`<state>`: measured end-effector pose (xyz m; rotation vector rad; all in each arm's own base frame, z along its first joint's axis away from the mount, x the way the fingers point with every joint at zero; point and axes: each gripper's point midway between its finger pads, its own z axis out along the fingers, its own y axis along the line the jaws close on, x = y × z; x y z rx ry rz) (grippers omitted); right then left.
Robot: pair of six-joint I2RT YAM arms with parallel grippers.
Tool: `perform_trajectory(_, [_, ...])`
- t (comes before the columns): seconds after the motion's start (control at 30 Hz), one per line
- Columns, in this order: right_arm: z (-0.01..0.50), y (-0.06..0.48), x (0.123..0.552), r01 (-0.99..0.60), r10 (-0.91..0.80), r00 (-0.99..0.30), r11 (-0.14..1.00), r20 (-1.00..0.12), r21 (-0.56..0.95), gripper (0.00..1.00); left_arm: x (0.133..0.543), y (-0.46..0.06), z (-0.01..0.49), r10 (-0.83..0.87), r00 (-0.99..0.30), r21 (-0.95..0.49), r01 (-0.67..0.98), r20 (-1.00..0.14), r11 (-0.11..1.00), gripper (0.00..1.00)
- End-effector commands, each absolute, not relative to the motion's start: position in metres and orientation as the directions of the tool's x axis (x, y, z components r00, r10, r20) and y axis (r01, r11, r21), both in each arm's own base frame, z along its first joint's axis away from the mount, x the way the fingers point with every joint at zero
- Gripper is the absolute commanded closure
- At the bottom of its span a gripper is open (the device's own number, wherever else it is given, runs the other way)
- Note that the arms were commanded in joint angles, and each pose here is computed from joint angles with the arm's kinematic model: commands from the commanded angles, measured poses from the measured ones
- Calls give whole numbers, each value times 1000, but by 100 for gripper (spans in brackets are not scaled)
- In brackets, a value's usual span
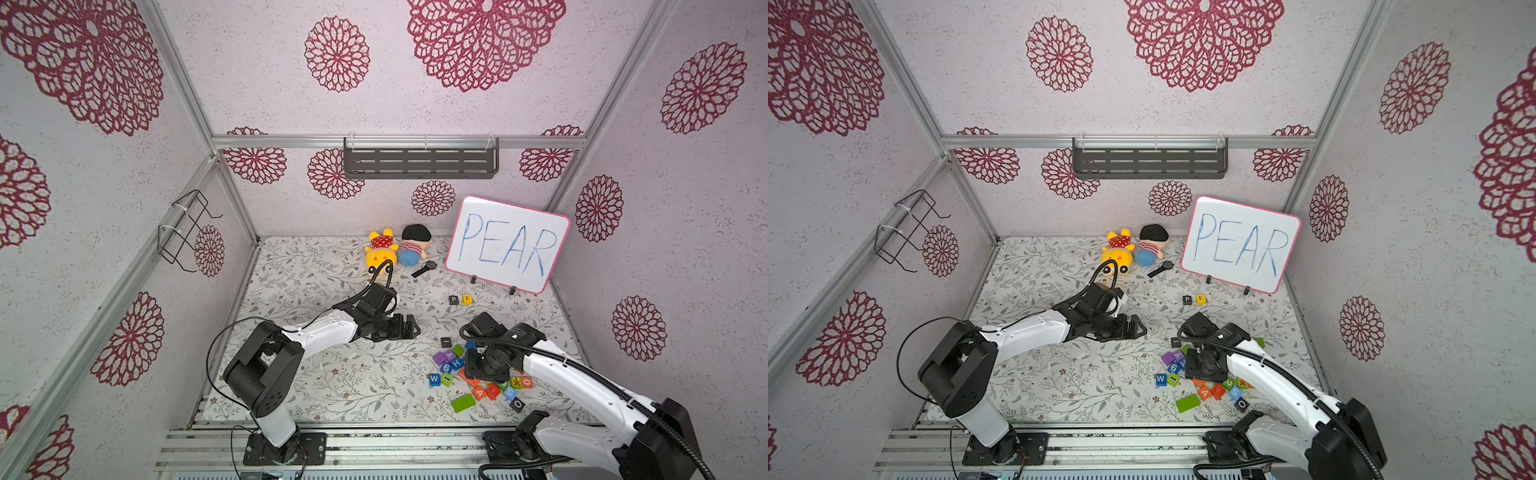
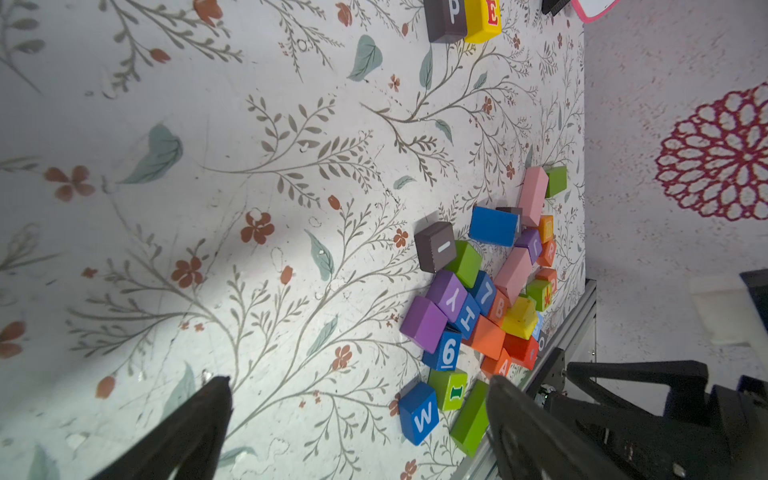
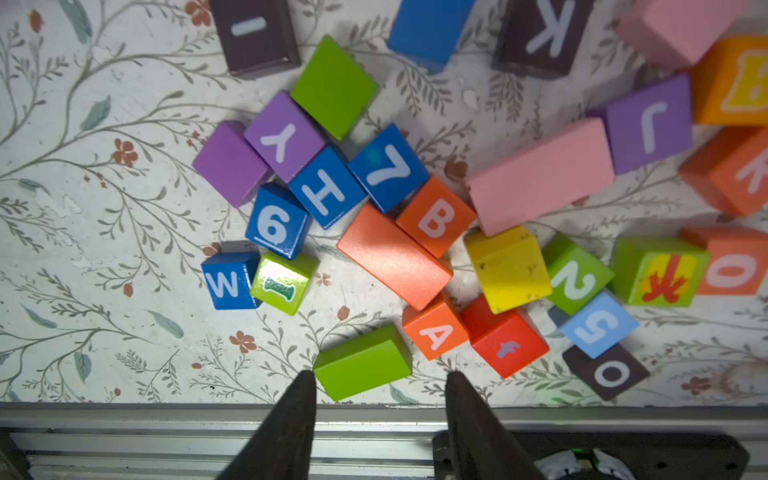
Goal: Spell the uppercase word “pear” with letter blocks
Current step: Pick up the letter block from the center of the board.
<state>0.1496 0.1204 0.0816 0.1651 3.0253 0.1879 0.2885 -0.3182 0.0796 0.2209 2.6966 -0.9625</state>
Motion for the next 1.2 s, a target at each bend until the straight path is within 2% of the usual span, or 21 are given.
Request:
perform_trajectory(0.0, [68, 119, 128, 188, 191, -982, 972, -9, 139, 44, 286, -324, 86, 74, -944, -603, 264, -322, 753, 2])
perform_trajectory(0.27, [55, 127, 124, 234, 241, -971, 947, -4, 219, 36, 287, -330, 84, 83, -944, -600, 270, -320, 753, 2])
perform_trajectory(0.73, [31, 117, 125, 259, 263, -965, 949, 3, 179, 22, 285, -330, 79, 79, -946, -605, 264, -315, 751, 2])
perform_trajectory(0.87, [28, 111, 132, 273, 280, -960, 947, -18, 171, 25, 286, -330, 79, 78, -945, -605, 266, -319, 750, 2])
perform_trajectory(1.17, [27, 120, 149, 248, 258, -965, 952, -36, 181, 45, 285, -328, 76, 73, -945, -604, 261, -318, 753, 2])
